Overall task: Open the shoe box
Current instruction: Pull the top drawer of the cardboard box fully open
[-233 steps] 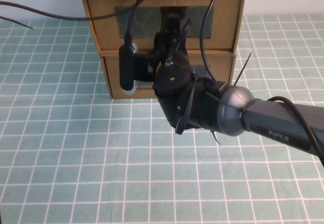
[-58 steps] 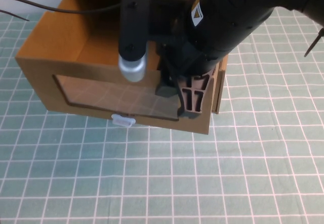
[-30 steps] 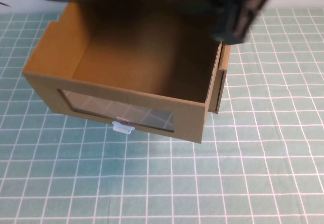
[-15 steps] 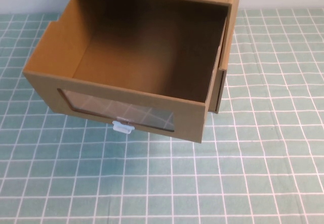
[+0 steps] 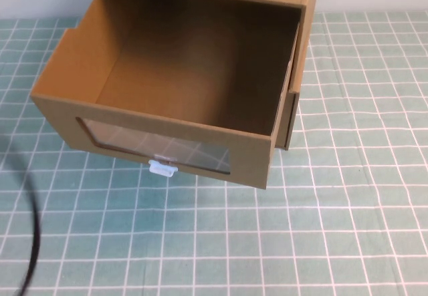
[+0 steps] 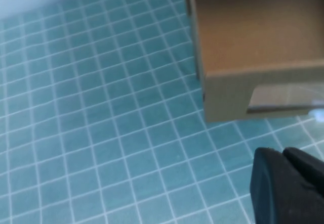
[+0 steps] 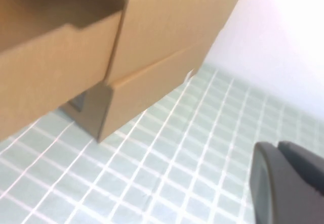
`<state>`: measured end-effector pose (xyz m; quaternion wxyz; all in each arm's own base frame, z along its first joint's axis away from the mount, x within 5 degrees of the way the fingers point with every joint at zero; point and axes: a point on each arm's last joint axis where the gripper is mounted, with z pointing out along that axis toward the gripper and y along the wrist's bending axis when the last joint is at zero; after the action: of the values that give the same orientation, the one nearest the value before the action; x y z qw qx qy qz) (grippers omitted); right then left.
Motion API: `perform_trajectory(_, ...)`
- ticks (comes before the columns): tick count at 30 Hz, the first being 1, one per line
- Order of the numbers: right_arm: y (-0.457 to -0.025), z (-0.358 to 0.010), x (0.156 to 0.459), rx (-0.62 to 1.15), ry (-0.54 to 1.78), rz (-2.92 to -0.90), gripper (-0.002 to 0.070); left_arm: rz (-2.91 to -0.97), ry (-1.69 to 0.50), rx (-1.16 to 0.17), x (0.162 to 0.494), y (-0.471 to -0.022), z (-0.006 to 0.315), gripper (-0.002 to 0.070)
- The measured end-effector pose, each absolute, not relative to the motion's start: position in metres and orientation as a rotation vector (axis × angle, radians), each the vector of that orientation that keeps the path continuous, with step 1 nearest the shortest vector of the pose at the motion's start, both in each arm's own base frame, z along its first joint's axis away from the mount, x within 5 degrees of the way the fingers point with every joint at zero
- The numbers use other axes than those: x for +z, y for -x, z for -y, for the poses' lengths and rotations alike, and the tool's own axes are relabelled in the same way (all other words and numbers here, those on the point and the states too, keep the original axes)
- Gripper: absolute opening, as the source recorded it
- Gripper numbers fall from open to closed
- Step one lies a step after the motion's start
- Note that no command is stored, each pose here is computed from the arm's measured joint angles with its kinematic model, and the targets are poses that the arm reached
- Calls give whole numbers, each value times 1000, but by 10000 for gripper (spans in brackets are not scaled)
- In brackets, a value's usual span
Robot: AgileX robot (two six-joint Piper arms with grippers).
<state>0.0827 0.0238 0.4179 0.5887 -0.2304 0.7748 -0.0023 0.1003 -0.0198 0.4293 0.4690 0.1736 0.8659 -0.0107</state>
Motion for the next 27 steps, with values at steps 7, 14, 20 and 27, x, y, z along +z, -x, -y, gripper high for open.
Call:
perform_trajectory(7,-80,-24,356,-4,589,-1820,-13,-1956,-262,-44,364,-52,10,-6)
perform_trajectory(14,-84,-32,302,-31,679,-1961,-13,-1818,-211,-59,344,-44,8,-6)
perform_trajectory(20,-82,-33,266,-61,737,-2054,-13,-1863,-214,-60,329,-49,9,-6)
perform_trajectory(27,-80,-33,247,-61,761,-2119,-13,-1908,-218,-60,315,-52,9,-6)
